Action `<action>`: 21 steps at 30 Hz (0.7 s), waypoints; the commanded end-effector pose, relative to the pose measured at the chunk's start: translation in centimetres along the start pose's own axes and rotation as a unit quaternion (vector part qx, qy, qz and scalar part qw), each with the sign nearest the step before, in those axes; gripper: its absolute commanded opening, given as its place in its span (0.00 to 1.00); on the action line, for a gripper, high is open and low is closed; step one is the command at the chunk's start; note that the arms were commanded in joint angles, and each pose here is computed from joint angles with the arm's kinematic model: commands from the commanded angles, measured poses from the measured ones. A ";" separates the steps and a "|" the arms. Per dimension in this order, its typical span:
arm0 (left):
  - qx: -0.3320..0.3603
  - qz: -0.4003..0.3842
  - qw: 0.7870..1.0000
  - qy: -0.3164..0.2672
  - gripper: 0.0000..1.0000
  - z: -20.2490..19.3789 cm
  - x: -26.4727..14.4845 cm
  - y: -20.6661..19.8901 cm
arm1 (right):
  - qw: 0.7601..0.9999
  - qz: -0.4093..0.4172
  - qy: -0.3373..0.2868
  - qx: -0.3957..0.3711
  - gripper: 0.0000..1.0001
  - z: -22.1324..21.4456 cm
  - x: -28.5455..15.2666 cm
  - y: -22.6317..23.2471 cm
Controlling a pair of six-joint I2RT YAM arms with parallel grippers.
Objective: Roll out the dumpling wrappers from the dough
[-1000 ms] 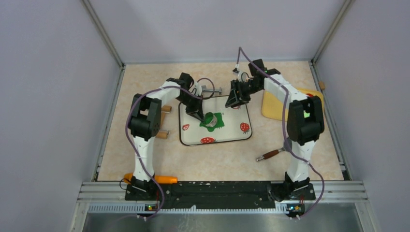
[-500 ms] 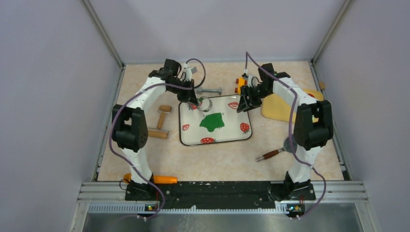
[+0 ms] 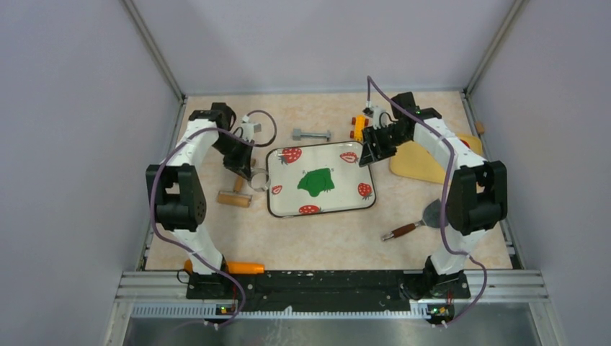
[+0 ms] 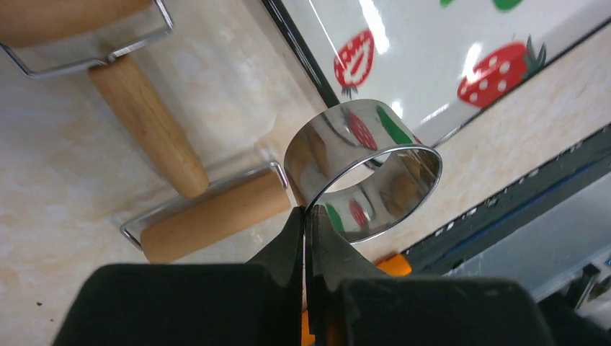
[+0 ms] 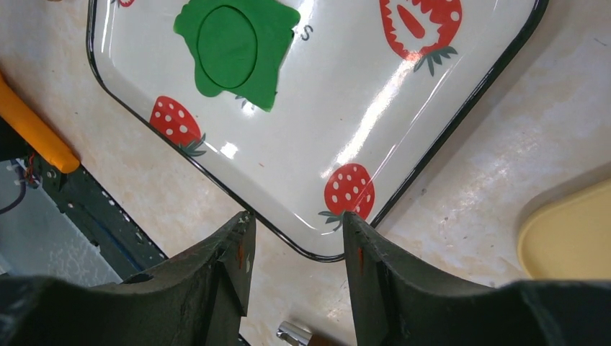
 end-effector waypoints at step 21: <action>0.140 -0.005 0.984 0.106 0.39 -6.8 -2.8 0.0 | 0.997 0.009 -0.036 -0.069 0.48 1.2 0.5 0.7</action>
Point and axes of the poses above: each gripper's point midway between its finger pads, its own x axis out along the fingers, its own y axis along the line the jaws close on, z = x × y, the point moved 2 cm from there along -x, back along the fingers, and after that the axes turned 3 degrees about -x, right-handed, at the moved point
